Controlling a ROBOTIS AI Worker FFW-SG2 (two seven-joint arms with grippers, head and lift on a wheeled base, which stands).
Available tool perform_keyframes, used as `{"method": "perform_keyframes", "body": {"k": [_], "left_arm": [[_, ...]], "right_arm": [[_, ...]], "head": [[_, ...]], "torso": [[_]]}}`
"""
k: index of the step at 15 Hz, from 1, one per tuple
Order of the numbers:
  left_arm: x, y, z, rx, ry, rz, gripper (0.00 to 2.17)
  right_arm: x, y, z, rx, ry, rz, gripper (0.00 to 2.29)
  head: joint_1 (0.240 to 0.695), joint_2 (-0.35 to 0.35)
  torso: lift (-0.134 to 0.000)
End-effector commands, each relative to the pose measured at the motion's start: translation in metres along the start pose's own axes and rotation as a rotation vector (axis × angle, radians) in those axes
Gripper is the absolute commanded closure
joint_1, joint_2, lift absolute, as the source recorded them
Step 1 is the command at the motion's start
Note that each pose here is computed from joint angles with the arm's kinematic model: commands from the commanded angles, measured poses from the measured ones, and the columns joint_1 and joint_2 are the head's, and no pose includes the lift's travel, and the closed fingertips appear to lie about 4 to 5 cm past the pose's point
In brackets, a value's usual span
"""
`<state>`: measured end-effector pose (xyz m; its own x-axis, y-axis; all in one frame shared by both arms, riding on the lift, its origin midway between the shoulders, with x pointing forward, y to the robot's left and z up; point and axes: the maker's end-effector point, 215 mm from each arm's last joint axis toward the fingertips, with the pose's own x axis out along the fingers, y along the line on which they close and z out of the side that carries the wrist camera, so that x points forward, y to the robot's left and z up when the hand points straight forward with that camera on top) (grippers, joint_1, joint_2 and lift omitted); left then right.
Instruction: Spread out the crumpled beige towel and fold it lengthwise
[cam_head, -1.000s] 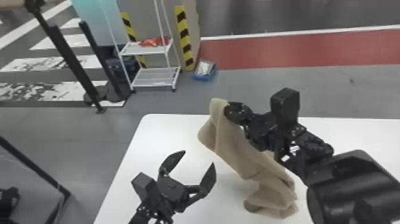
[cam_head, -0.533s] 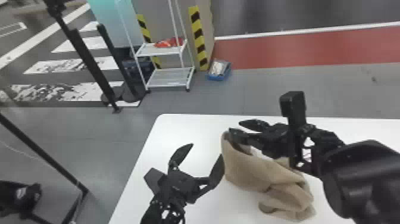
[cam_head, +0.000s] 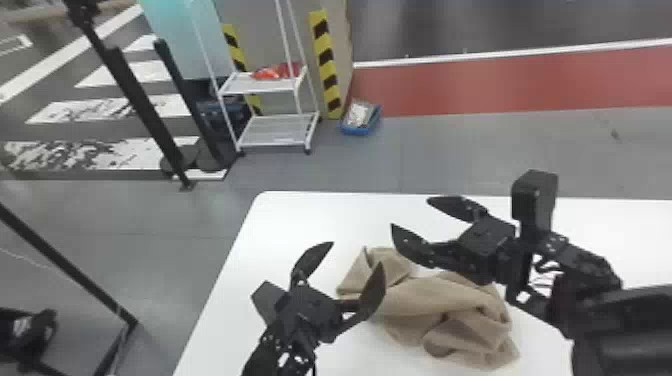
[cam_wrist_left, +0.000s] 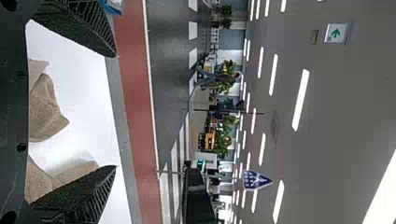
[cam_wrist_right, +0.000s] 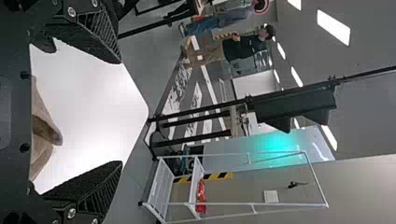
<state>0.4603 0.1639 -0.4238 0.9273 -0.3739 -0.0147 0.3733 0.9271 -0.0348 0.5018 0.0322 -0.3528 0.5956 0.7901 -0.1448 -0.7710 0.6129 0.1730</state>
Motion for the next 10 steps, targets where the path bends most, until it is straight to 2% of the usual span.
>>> {"method": "perform_keyframes", "body": {"k": [1,2,5,7,10], "left_arm": [[0.002,-0.002,-0.004,0.007,0.006,-0.003,0.03],[0.002,-0.001,-0.005,0.009,0.008,-0.003,0.03],[0.002,0.0,-0.006,0.007,0.011,-0.002,0.03],[0.003,0.0,-0.005,0.009,0.01,-0.002,0.03],[0.003,-0.001,-0.006,0.013,0.014,-0.004,0.03]], "right_arm": [[-0.03,-0.005,-0.019,-0.025,0.029,-0.059,0.16],[-0.043,-0.009,-0.028,-0.021,0.041,-0.085,0.22],[-0.087,-0.011,-0.082,-0.022,0.142,-0.098,0.29],[-0.113,-0.017,-0.113,-0.099,0.229,-0.12,0.29],[-0.147,-0.027,-0.134,-0.186,0.332,-0.128,0.29]], "head": [[0.695,0.226],[0.695,0.214],[0.695,0.187],[0.695,0.16],[0.695,0.117]], "torso": [[0.0],[0.0],[0.0],[0.0],[0.0]]}}
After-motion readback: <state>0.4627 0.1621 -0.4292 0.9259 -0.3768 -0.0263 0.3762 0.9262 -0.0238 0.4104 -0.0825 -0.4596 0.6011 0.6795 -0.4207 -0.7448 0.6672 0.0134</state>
